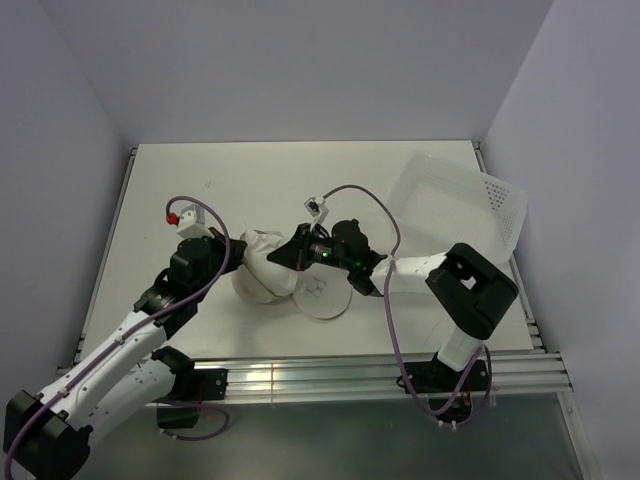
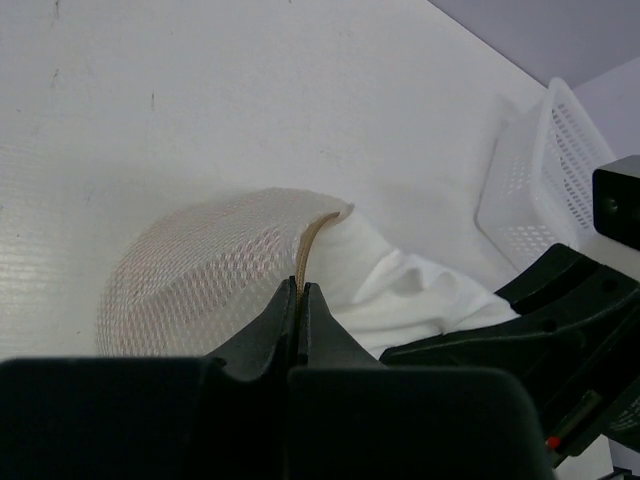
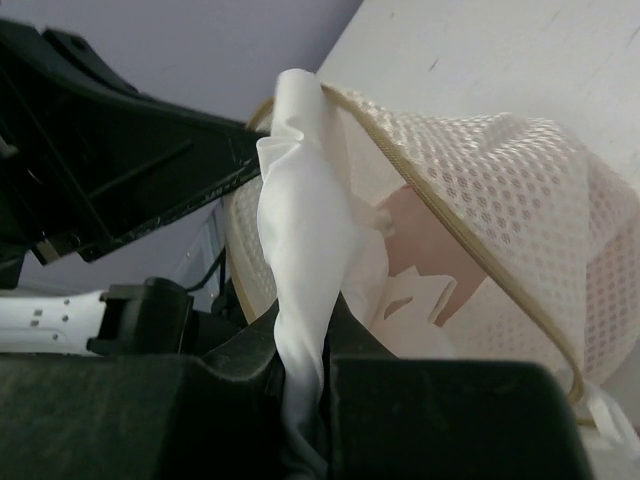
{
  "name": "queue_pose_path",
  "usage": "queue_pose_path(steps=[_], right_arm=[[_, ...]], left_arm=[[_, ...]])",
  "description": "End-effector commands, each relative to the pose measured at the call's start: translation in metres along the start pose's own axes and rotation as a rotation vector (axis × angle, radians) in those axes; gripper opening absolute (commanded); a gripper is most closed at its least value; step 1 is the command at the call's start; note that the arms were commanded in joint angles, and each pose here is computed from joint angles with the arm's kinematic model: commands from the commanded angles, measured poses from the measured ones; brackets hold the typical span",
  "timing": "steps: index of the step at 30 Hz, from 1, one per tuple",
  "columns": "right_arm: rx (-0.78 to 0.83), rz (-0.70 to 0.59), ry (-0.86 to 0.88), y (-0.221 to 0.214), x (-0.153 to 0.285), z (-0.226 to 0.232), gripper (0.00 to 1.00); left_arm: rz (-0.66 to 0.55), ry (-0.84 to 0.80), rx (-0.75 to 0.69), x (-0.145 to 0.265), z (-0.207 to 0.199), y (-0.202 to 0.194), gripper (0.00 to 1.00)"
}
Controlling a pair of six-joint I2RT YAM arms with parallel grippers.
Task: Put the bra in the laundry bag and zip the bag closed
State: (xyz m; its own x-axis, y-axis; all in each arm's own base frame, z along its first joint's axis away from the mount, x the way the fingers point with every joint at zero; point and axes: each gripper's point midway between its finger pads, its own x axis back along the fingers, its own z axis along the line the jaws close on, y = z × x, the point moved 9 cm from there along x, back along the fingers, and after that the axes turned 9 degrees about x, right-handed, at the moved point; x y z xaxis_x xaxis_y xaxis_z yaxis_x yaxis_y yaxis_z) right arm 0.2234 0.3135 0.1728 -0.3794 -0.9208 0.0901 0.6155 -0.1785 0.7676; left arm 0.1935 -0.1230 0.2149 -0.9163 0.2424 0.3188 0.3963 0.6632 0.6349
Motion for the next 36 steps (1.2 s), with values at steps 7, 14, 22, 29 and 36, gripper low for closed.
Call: queue_pose_path(steps=[7, 14, 22, 29, 36], right_arm=[[0.088, 0.215, 0.030, -0.031, 0.003, 0.008, 0.00], [0.042, 0.198, -0.176, -0.013, -0.018, -0.003, 0.00], [-0.103, -0.070, -0.340, 0.027, -0.039, 0.009, 0.00], [-0.170, -0.150, -0.442, 0.018, -0.056, -0.004, 0.02], [-0.196, -0.122, -0.533, -0.012, -0.070, -0.014, 0.05]], left_arm=[[-0.041, -0.187, 0.005, -0.003, -0.036, 0.019, 0.00], [0.075, -0.284, 0.025, 0.003, -0.029, -0.003, 0.00], [0.152, -0.296, 0.073, 0.013, -0.021, -0.016, 0.00], [0.176, -0.313, 0.081, 0.012, -0.023, -0.020, 0.00], [0.184, -0.311, 0.104, 0.007, -0.025, -0.022, 0.00]])
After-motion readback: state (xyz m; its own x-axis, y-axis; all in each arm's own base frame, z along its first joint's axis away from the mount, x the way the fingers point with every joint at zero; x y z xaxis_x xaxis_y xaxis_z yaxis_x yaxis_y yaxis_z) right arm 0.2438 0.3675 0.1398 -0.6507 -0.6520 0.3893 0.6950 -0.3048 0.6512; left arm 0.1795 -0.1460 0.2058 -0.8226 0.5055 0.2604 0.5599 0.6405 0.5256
